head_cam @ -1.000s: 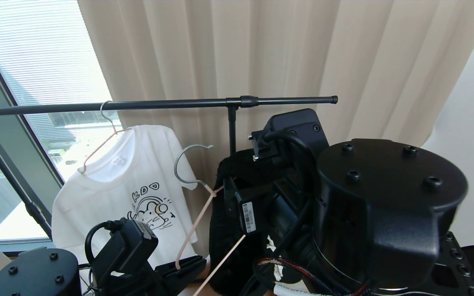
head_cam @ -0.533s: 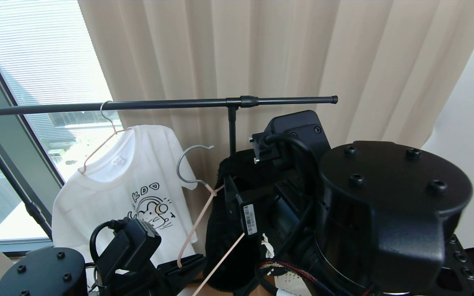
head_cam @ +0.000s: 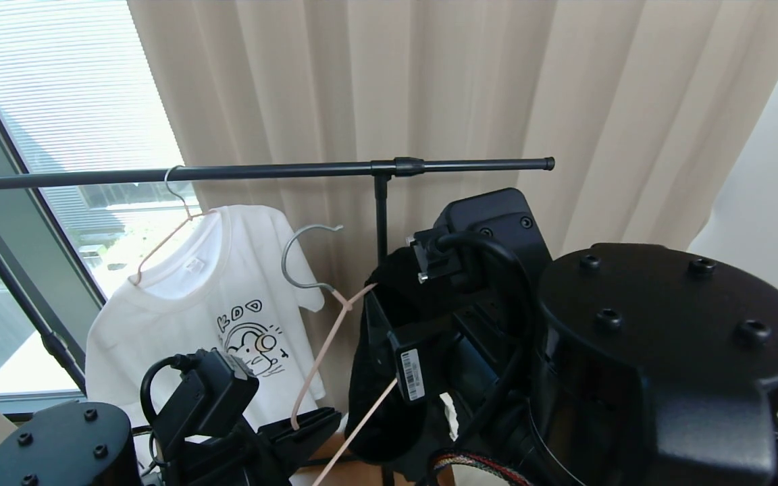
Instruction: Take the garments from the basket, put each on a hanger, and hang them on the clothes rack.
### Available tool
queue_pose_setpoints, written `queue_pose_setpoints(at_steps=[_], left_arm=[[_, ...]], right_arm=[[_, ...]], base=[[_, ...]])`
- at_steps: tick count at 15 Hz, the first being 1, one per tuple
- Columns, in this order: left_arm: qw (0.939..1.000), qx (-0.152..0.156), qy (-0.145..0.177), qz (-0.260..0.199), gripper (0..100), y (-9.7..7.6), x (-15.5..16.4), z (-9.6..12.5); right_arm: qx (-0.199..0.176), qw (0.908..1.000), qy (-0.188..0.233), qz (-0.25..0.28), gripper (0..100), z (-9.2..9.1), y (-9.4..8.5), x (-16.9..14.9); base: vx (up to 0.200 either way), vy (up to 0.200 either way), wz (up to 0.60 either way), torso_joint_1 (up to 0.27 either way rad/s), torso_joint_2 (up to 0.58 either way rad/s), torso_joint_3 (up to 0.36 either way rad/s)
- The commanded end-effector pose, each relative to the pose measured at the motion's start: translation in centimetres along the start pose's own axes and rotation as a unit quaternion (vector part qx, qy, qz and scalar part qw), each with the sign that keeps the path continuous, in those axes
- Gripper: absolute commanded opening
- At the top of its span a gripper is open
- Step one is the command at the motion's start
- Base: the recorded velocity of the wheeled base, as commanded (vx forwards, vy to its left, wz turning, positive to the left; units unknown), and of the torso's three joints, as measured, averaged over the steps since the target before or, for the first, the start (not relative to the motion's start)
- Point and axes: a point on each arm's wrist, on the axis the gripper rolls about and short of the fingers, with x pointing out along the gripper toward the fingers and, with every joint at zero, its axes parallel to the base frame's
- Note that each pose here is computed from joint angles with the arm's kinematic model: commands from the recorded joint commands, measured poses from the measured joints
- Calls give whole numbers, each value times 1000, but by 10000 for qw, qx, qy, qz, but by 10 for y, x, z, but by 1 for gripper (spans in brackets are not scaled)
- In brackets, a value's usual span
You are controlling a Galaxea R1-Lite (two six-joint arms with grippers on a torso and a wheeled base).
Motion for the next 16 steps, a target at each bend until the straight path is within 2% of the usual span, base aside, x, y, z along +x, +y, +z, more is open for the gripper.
queue_pose_setpoints(at_steps=[1,3,7,8,9,10,12,13,14,16], left_arm=[[10000,-3,16,-2,0,0,0,-1],[10000,-3,23,-2,0,0,-1,-1],[9999,-18,87,48,0,3,-5,-5],[10000,-28,64,45,0,3,-6,-5],[10000,-28,64,45,0,3,-6,-5],[10000,-18,90,16,0,4,-8,-8],[10000,-11,61,-10,0,4,-9,-8],[10000,-9,51,12,0,5,-9,-8],[10000,-9,77,58,0,7,-11,-9],[9999,-35,127,-35,0,11,-12,-11]], right_arm=[[2,10000,-4,4,100,1,-1,-1],[11,10000,-21,43,100,3,-5,-4],[-71,9987,-6,497,100,4,-22,-12],[-93,9980,34,620,100,2,-33,-12],[-118,9975,45,697,100,1,-36,-13],[-168,9936,-13,1113,100,3,-49,-20],[-204,9921,-26,1237,100,5,-64,-24],[-358,9896,-17,1390,100,2,-72,-26],[-653,9809,-24,1832,100,-2,-83,-29],[-886,9726,30,2150,100,-9,-100,-28]], base=[[0,0,0,0,0,0],[0,0,0,0,0,0],[0,0,0,0,0,0],[0,0,0,0,0,0],[0,0,0,0,0,0],[0,0,0,0,0,0],[0,0,0,0,0,0],[0,0,0,0,0,0],[0,0,0,0,0,0],[0,0,0,0,0,0]])
